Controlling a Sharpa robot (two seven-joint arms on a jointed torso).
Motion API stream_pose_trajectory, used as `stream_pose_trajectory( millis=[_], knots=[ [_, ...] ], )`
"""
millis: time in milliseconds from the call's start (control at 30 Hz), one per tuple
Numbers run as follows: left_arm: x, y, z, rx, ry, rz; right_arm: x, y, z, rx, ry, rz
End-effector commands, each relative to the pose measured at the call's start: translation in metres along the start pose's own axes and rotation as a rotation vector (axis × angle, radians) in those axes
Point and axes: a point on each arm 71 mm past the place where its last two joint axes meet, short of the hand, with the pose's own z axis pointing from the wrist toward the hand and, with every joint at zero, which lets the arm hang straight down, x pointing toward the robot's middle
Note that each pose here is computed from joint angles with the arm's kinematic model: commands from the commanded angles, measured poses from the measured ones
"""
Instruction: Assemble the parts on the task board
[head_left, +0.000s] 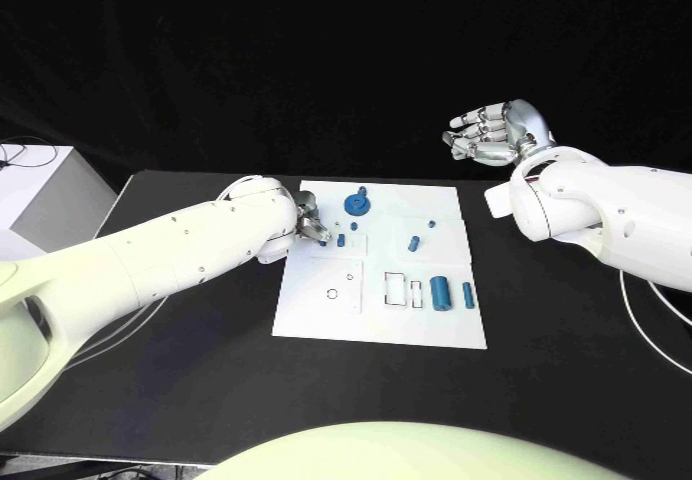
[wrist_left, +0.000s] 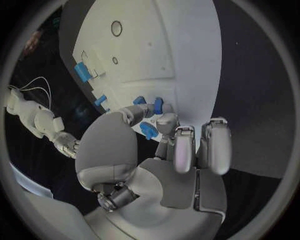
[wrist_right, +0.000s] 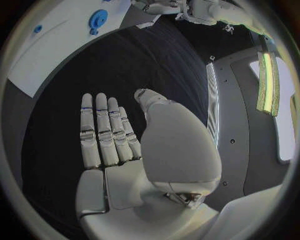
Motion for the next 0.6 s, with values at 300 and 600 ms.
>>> stream_pose_trajectory(
  millis=[300, 600],
  knots=[
    [0.0119, -0.0026, 0.0010, 0.009, 0.060, -0.006, 0.0011, 0.0009, -0.0002, -0.012, 0.013, -0.001],
    [0.0105, -0.0008, 0.0019, 0.005, 0.046, -0.016, 0.0011, 0.0010, -0.0003, -0.013, 0.013, -0.001]
  ],
)
